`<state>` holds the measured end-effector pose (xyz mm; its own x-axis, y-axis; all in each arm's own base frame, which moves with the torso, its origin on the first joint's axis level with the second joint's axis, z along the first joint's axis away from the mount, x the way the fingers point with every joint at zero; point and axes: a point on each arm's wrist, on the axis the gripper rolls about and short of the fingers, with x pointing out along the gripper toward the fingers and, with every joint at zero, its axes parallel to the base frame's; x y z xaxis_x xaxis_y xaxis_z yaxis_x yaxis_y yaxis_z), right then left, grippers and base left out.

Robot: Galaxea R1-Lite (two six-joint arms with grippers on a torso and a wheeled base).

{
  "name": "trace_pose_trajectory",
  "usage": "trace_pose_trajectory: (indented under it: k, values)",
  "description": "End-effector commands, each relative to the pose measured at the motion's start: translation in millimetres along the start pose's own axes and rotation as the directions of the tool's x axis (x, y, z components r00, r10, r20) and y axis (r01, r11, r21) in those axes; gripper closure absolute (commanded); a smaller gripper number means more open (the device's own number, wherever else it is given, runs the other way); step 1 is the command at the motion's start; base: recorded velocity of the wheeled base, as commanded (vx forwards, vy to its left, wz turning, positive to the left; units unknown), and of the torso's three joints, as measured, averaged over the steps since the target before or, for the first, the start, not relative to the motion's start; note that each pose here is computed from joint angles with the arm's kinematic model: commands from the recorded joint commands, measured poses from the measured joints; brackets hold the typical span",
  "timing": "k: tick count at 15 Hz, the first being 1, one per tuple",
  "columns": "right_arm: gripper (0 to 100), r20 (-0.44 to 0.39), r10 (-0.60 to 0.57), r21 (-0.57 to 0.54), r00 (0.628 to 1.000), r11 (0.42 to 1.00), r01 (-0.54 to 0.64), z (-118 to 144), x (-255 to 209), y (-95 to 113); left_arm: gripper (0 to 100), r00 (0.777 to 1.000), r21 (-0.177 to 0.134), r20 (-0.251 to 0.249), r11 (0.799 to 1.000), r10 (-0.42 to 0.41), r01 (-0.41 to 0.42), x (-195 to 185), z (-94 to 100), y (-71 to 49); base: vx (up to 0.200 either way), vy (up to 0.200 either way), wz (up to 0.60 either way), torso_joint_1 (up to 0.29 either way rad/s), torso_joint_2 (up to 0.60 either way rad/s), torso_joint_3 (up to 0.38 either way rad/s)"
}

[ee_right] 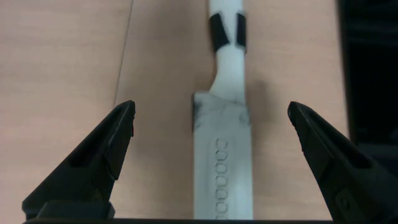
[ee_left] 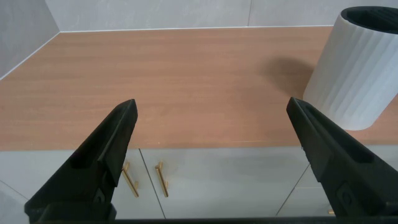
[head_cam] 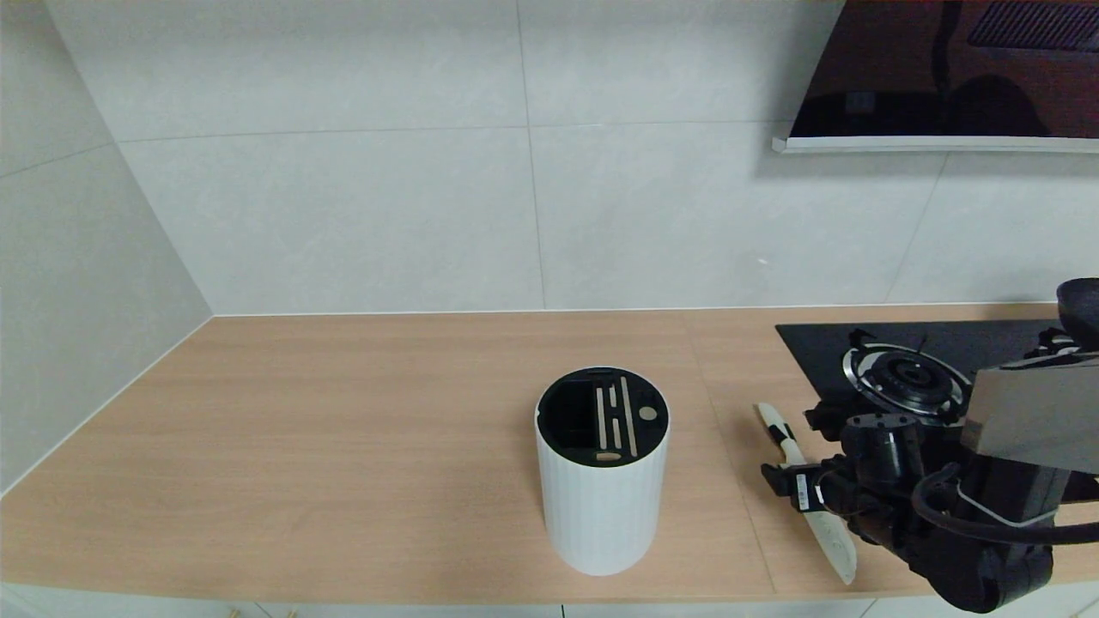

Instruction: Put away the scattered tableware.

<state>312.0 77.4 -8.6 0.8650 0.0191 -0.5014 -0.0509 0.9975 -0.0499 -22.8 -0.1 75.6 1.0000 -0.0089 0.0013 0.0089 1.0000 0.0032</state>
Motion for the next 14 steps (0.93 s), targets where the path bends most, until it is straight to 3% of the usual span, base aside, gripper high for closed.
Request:
trace_pose_trajectory:
  k: [1, 14]
  values:
    - [0, -0.019, -0.002, -0.005, 1.0, 1.0, 0.002, -5.8, 3.3, 0.5, 0, 1.0, 0.0, -0.001, 1.0, 0.0, 0.0, 0.1, 0.1, 0.0, 0.0, 0.0, 0.0, 0.0, 0.0, 0.0]
    - [0, -0.044, -0.027, 0.007, 0.999, 1.0, 0.027, -14.7, 16.6, -6.6, 0, 1.0, 0.0, -0.001, 1.0, 0.0, 0.0, 0.1, 0.1, 0.0, 0.0, 0.0, 0.0, 0.0, 0.0, 0.0]
